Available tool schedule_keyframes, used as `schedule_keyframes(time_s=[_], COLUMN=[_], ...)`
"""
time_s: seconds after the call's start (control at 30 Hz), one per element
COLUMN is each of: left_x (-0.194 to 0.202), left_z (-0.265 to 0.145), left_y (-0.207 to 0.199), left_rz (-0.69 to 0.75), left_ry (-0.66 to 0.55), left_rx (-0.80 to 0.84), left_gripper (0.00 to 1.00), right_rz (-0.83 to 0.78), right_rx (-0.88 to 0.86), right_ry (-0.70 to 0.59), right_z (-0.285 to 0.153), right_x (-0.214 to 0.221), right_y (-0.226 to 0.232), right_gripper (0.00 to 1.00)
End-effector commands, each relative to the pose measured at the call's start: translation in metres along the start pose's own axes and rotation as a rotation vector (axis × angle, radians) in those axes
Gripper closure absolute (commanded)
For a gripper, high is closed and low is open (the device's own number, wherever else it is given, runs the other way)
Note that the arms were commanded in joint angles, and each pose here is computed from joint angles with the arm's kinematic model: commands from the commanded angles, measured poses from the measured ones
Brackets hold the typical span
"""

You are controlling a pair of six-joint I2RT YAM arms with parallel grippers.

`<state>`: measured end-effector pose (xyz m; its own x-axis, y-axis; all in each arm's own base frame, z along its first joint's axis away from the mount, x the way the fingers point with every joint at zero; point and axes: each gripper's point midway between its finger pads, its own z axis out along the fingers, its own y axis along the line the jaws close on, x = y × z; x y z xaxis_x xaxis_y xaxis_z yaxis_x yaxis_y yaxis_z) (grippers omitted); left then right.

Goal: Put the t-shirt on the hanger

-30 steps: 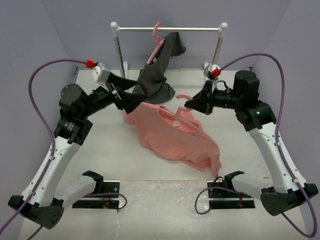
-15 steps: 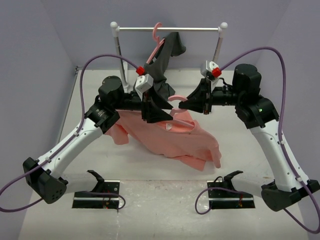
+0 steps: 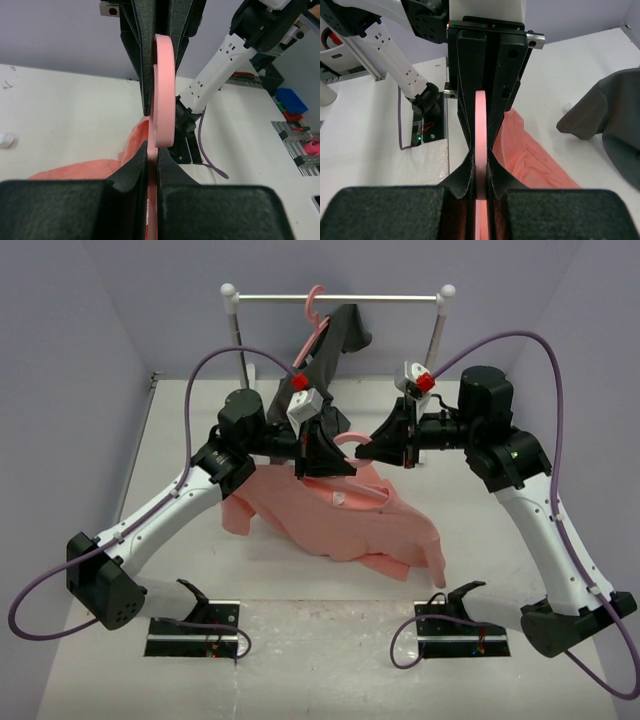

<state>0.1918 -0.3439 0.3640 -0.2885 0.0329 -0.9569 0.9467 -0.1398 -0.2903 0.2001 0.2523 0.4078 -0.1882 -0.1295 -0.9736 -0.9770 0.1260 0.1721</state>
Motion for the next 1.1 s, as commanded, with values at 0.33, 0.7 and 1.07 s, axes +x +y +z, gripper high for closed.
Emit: schedule_keyframes(time_s=[0.33, 0.7, 1.07], left_x=[-0.043, -0.074, -0.082], left_z=[-0.015, -0.024, -0.026], left_y=[-0.035, -0.034, -0.027], left_rz=[0.165, 0.172, 0.157], left_ry=[-0.002, -0.041, -0.061], left_rx=[0.027, -0.008, -0.055], left_gripper=[1.00, 1.00, 1.00], right_rz=[-0.160, -0.065, 0.006], right_rx=[0.220, 0.060, -0.032], right_ry=[0.077, 0.088, 0.072], right_z=[-0.061, -0.050, -0.028], right_x=[0.057, 0.065, 0.056], right_y=[-0.004, 0.012, 0.004], right_gripper=[0.29, 0.44, 0.93])
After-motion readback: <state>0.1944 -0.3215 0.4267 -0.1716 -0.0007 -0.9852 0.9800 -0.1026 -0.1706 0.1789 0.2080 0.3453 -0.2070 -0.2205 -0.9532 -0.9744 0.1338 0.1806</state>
